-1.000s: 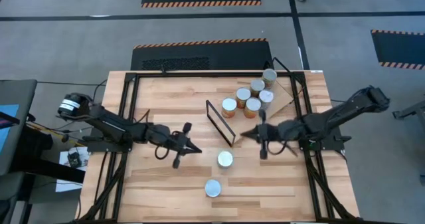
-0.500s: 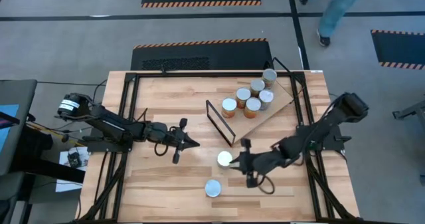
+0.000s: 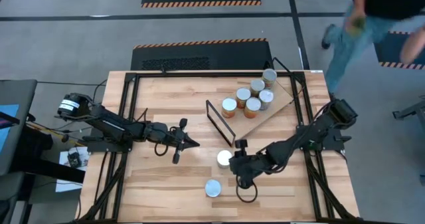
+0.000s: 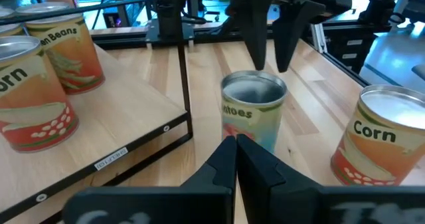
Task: Pick and place cans onto a shelf
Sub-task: Put the canned tomatoes on the shelf aligned with the other canned tomatoes, then put the canned corn on the shelf aligned with the other canned corn
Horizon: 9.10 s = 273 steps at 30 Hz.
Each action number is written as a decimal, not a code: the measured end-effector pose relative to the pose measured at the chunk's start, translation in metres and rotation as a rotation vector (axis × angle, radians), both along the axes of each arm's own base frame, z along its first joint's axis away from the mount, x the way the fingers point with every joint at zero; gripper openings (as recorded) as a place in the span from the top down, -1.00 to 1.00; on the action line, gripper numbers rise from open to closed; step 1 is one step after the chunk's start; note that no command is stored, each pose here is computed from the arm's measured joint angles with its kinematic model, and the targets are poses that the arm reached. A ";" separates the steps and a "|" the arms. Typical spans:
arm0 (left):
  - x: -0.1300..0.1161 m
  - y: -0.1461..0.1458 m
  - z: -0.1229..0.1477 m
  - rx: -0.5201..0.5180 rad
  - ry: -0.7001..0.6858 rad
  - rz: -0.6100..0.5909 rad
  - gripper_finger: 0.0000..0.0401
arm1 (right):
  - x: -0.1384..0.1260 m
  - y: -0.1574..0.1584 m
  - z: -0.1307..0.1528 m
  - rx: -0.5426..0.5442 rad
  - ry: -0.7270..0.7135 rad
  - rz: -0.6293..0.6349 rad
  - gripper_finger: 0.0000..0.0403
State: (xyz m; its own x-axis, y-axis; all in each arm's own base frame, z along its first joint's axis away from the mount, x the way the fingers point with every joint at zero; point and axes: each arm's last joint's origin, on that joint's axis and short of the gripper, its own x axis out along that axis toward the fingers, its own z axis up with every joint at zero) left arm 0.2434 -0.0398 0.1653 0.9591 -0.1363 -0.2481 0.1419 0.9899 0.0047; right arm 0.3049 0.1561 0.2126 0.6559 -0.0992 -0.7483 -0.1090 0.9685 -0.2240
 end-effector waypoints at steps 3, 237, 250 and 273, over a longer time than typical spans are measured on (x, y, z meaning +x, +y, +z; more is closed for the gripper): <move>0.000 0.000 0.000 0.000 -0.004 0.000 1.00 | 0.002 -0.004 0.000 -0.014 0.003 0.007 0.28; -0.005 0.001 -0.007 0.069 0.014 0.002 1.00 | -0.024 0.058 0.037 0.185 0.059 -0.068 0.98; -0.005 0.001 -0.007 0.064 0.012 0.003 1.00 | -0.044 0.002 0.050 -0.055 0.078 -0.467 0.99; -0.005 0.001 -0.007 0.064 0.016 0.004 1.00 | 0.007 -0.100 0.054 -0.121 0.060 -0.644 0.99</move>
